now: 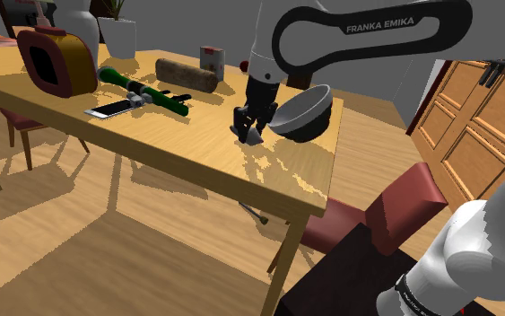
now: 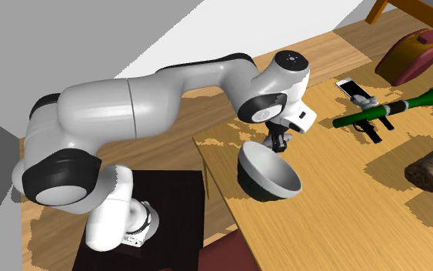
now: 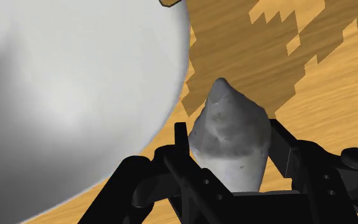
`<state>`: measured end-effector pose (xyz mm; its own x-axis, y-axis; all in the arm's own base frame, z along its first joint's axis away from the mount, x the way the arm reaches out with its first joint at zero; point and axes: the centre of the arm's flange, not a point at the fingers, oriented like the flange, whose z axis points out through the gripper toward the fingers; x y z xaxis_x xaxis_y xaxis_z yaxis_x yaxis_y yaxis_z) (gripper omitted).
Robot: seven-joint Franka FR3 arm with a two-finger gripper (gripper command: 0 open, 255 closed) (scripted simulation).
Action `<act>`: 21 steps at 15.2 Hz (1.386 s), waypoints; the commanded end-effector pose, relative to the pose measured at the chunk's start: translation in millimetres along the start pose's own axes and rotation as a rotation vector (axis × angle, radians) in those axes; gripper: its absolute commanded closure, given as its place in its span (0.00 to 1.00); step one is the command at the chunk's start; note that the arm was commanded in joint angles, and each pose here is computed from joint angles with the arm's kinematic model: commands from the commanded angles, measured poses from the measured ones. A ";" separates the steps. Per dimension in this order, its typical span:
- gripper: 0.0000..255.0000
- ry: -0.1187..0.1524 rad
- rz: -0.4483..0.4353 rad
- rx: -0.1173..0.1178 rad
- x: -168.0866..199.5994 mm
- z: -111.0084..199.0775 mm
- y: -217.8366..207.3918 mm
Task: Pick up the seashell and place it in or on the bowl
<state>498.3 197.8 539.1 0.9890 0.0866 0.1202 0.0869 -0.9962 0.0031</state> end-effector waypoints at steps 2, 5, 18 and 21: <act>1.00 -0.011 -0.002 0.000 0.1 3.6 -3.3; 1.00 -0.011 -0.002 0.000 2.0 -12.1 -3.2; 1.00 -0.011 -0.002 0.000 10.3 -80.2 -3.0; 1.00 -0.011 -0.002 0.000 12.2 -96.0 -3.0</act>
<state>498.2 200.9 630.8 0.9899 0.0891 0.1100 0.0893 -0.9960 0.0034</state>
